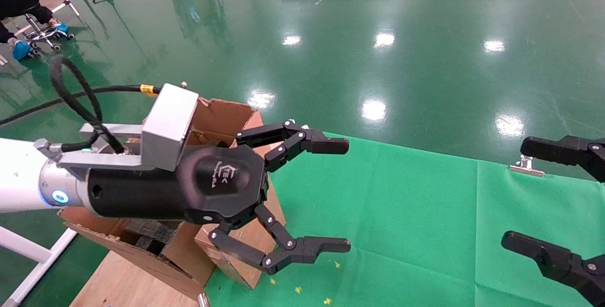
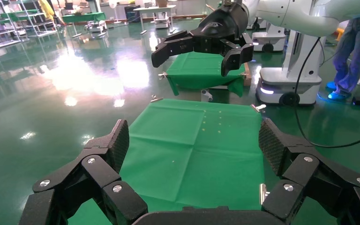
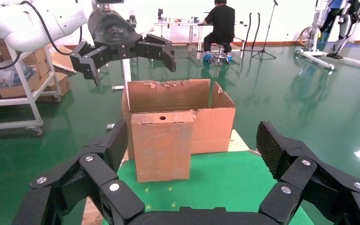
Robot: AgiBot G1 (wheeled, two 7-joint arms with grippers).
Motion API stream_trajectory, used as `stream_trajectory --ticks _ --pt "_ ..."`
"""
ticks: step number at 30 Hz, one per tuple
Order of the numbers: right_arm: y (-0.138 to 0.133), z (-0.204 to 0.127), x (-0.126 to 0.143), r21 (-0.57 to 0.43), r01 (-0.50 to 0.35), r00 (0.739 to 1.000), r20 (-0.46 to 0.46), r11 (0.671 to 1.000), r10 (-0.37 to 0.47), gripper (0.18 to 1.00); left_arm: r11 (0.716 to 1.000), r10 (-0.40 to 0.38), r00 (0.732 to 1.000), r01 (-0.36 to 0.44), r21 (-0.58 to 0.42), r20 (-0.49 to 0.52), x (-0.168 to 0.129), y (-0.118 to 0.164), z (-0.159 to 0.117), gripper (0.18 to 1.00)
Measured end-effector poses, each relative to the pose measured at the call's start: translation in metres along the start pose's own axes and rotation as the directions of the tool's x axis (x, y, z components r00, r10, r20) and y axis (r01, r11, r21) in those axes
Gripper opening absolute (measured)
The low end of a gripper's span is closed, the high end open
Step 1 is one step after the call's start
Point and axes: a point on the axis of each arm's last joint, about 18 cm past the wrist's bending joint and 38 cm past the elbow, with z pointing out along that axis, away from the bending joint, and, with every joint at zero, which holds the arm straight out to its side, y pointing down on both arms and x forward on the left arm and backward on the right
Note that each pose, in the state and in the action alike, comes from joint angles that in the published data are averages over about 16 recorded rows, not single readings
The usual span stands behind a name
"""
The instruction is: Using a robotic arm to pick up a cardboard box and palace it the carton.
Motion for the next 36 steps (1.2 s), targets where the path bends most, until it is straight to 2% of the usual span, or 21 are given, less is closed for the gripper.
stream_trajectory --ticks 16,27,36 --pt "0.0 0.0 0.0 0.0 0.0 1.0 0.0 1.0 0.0 1.001 1.0 0.002 1.0 -0.002 -0.008 0.002 0.0 0.0 -0.001 1.001" --pt "0.0 0.0 0.0 0.0 0.0 1.0 0.0 1.0 0.0 0.995 0.991 0.023 0.999 -0.017 -0.134 0.046 -0.009 0.001 -0.009 1.001" --pt "0.0 0.0 0.0 0.0 0.0 1.0 0.0 1.0 0.0 0.943 0.977 0.044 0.994 -0.022 -0.214 0.099 -0.021 -0.002 -0.017 1.001"
